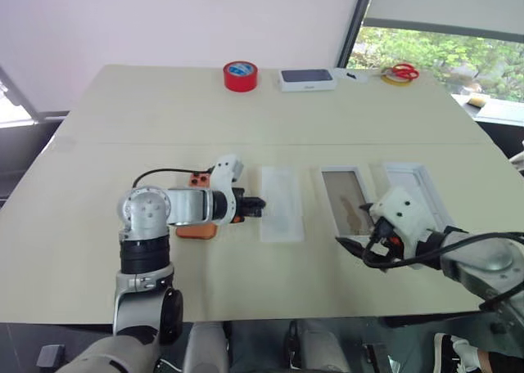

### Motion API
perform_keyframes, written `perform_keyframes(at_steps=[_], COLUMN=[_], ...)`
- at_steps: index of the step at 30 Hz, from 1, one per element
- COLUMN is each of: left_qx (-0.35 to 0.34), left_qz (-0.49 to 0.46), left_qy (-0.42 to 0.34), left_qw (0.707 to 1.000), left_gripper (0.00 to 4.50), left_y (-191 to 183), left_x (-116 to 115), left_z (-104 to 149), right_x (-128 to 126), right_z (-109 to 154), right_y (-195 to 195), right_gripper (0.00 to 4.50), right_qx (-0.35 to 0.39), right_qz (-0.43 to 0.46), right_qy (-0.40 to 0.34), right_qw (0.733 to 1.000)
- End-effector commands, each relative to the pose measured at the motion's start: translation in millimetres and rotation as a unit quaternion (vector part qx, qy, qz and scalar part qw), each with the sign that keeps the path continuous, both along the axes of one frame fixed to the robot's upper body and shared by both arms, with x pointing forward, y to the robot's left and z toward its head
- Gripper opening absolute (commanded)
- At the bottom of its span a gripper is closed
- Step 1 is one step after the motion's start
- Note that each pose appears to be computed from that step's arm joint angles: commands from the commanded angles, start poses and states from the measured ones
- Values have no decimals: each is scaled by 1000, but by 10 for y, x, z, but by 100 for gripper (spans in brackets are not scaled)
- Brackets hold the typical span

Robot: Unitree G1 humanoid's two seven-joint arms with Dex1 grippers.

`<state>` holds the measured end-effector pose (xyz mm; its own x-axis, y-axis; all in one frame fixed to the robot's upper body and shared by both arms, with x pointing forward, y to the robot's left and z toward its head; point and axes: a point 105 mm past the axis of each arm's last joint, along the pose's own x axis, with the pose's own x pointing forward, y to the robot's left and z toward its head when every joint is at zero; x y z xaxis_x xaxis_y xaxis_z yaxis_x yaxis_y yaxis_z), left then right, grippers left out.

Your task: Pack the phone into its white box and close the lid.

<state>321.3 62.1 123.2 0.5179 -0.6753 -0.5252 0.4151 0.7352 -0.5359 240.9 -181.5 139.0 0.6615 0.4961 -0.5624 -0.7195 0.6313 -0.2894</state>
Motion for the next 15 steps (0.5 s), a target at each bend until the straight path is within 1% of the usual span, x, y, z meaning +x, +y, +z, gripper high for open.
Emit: perform_keyframes(at_steps=[1,5,7,10,11,12,13,15], left_qx=[-19,-45,-62,-69,-70,-71,-73,-75], left_qz=[9,15,22,29,31,31,31,32], left_qy=[-6,-3,-1,0,-2,-3,-5,-6], left_qw=[1000,999,998,997,997,997,997,997], left_gripper=[2,2,2,2,0,0,0,0], left_y=[4,1,16,54,68,76,82,95], left_x=[37,72,103,138,145,152,155,159], left_z=[93,151,188,219,232,244,258,270], right_x=[-5,32,72,116,144,169,190,202], right_z=[99,40,-38,-117,-138,-152,-168,-194], right_y=[-23,-126,-202,-274,-297,-310,-313,-288], right_gripper=[450,450,450,450,411,398,373,276], right_qx=[-20,-55,-68,-80,-86,-90,-93,-98], right_qz=[36,67,72,86,92,97,104,125], right_qy=[10,47,69,84,83,82,82,84], right_qw=[999,995,993,990,988,988,987,984])
